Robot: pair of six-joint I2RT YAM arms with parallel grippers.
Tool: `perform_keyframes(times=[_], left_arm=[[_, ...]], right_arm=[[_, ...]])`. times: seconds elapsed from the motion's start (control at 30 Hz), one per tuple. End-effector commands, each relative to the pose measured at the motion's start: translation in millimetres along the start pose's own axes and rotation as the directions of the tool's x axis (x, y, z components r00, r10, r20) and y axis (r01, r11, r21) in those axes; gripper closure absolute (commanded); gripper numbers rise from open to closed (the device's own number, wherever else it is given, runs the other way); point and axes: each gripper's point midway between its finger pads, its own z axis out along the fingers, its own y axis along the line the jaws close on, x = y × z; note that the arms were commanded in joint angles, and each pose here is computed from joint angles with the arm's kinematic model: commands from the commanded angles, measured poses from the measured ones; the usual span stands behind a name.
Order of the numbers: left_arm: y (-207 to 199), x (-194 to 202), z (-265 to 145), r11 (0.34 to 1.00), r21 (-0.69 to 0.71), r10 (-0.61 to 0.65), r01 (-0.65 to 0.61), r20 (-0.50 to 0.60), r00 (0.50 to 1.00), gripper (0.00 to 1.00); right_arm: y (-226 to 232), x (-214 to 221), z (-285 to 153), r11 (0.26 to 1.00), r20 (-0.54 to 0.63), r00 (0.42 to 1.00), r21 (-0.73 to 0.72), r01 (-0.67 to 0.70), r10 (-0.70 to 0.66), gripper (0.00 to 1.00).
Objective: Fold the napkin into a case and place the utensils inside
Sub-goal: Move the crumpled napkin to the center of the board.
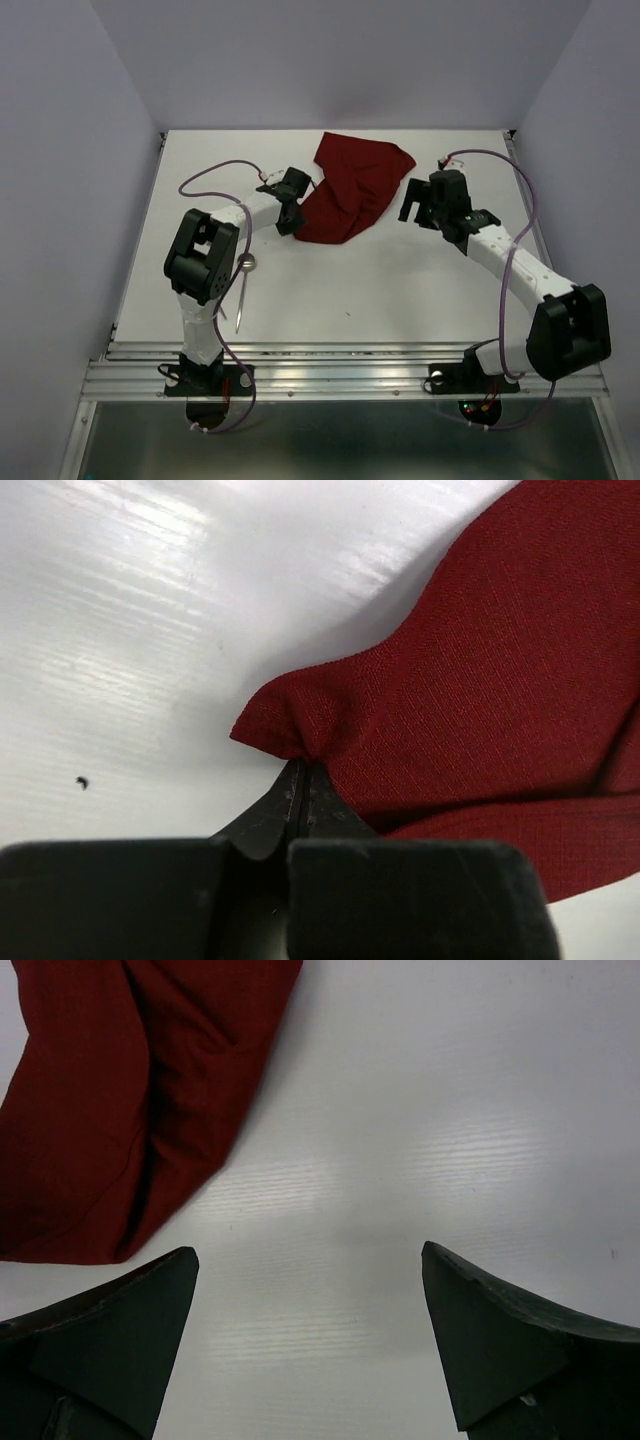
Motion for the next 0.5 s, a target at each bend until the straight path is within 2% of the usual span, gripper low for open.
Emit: perform_keyframes(times=[0.0,0.1,0.17,0.2,0.23,0.47], left_arm=[[10,-11,-30,0.998,0.033,0.057,-0.058,0.034,0.998,1.00],[15,-4,-31,0.997,0.039,0.070,-0.071,0.025,0.997,1.00],[19,1,-32,0.996,0.043,0.071,-0.072,0.016,0.997,1.00],[19,2,-33,0.996,0.047,0.073,-0.074,0.013,0.997,1.00],[20,1,-36,0.996,0.054,0.073,-0.073,0.018,0.997,1.00],[24,8,-43,0.993,0.088,0.083,-0.084,0.020,0.996,1.00]], right_arm=[[43,-18,11,0.992,-0.020,0.999,-0.120,0.044,-0.047,0.05],[74,-27,22,0.981,-0.035,0.998,-0.188,0.044,-0.052,0.17],[87,-20,44,0.976,-0.079,0.996,-0.215,0.022,-0.039,0.26],[101,-34,46,0.968,-0.064,0.998,-0.249,0.009,-0.026,0.29],[104,-24,64,0.971,-0.099,0.995,-0.240,0.002,-0.027,0.34],[156,-30,125,0.938,-0.162,0.986,-0.346,-0.028,-0.030,0.36]])
